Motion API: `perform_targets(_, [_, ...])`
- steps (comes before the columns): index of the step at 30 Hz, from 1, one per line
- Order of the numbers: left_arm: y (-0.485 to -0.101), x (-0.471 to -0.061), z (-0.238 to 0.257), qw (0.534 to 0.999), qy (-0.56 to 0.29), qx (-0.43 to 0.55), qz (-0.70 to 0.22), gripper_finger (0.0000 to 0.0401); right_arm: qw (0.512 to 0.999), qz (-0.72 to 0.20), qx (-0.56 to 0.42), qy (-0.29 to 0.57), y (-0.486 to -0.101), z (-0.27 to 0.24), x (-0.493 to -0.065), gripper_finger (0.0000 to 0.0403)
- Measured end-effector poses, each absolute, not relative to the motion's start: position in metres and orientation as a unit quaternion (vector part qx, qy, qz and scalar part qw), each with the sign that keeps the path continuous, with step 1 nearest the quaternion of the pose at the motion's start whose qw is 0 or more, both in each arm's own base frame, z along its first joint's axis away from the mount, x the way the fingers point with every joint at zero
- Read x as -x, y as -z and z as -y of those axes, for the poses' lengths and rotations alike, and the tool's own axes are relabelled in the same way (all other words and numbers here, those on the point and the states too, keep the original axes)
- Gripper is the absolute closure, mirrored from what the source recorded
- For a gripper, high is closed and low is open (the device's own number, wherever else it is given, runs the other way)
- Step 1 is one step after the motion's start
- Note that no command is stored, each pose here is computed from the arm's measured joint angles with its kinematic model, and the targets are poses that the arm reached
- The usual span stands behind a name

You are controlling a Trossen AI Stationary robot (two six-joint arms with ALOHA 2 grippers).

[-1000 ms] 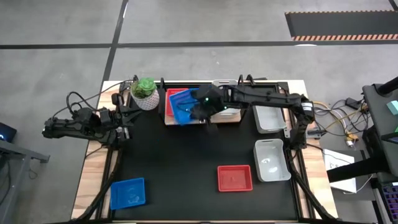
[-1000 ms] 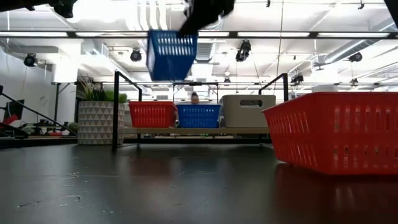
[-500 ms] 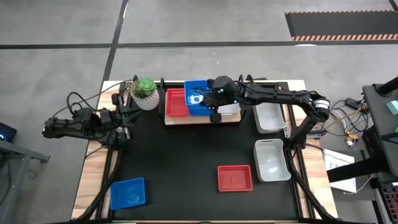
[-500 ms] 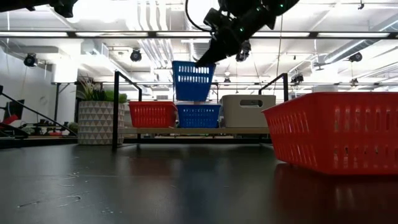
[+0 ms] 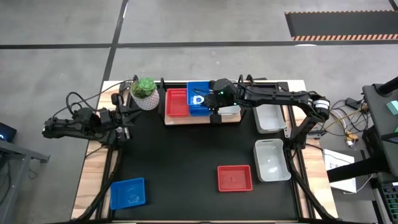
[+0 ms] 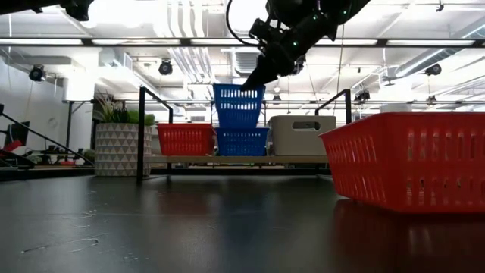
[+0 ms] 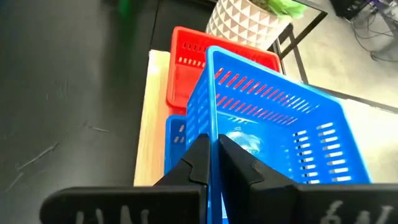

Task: Stack baskets on shelf by color
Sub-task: Stack the top blue basket on top of the blue basket on the shelf

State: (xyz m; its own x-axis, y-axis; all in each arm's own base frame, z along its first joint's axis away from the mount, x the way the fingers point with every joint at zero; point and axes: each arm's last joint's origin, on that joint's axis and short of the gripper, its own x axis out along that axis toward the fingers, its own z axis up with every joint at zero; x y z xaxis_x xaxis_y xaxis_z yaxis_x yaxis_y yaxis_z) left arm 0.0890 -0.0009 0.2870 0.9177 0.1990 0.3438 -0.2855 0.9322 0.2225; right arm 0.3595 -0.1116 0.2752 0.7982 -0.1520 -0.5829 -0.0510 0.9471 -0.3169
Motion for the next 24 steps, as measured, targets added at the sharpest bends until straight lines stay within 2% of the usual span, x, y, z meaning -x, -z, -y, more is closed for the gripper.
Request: perform_targets(24, [-0.287,-0.089,0.001,0.970,-0.125,-0.135,0.160,0.0364,0.935,-0.322,0.144,0.033,-0.257,0.111,-0.356,0.0392])
